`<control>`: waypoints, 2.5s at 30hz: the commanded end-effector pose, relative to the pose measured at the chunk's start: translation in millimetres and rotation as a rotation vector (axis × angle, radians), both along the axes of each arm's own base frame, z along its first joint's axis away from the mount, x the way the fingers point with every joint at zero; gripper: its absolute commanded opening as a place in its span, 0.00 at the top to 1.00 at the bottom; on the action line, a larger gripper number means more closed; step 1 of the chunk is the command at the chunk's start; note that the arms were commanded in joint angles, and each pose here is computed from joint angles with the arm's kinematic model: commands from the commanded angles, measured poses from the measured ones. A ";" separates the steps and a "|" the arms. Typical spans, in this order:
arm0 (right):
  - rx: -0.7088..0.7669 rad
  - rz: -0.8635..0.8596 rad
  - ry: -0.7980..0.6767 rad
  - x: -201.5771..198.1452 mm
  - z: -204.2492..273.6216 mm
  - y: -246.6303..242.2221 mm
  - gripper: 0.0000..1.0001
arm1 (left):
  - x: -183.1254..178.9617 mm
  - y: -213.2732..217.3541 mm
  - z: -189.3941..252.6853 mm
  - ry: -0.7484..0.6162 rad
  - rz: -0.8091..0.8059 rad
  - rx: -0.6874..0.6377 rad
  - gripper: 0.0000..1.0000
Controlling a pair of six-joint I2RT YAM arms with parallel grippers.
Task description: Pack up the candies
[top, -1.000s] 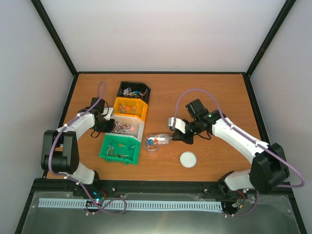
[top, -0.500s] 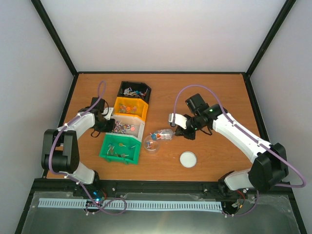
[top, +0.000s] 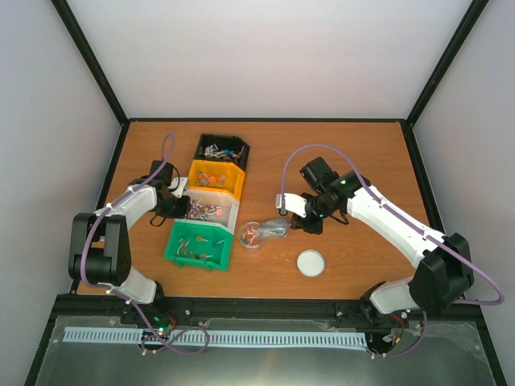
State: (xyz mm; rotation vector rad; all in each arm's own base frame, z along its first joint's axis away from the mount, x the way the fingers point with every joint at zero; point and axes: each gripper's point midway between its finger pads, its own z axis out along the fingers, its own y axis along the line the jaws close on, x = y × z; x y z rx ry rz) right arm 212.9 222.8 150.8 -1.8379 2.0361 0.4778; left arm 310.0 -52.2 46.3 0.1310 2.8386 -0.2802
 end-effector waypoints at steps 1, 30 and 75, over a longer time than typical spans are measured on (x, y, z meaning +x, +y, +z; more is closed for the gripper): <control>-0.015 0.021 -0.030 0.3 9.8 2.9 0.97 | 22.7 -16.2 13.4 -0.093 -0.062 -0.053 0.96; 0.017 -0.071 -0.129 47.0 64.9 67.9 0.97 | 14.2 -31.6 19.3 -0.076 -0.123 -0.136 0.86; -0.261 -0.043 0.028 87.2 -79.5 170.0 0.97 | 15.3 -38.2 38.2 -0.162 -0.152 -0.174 0.99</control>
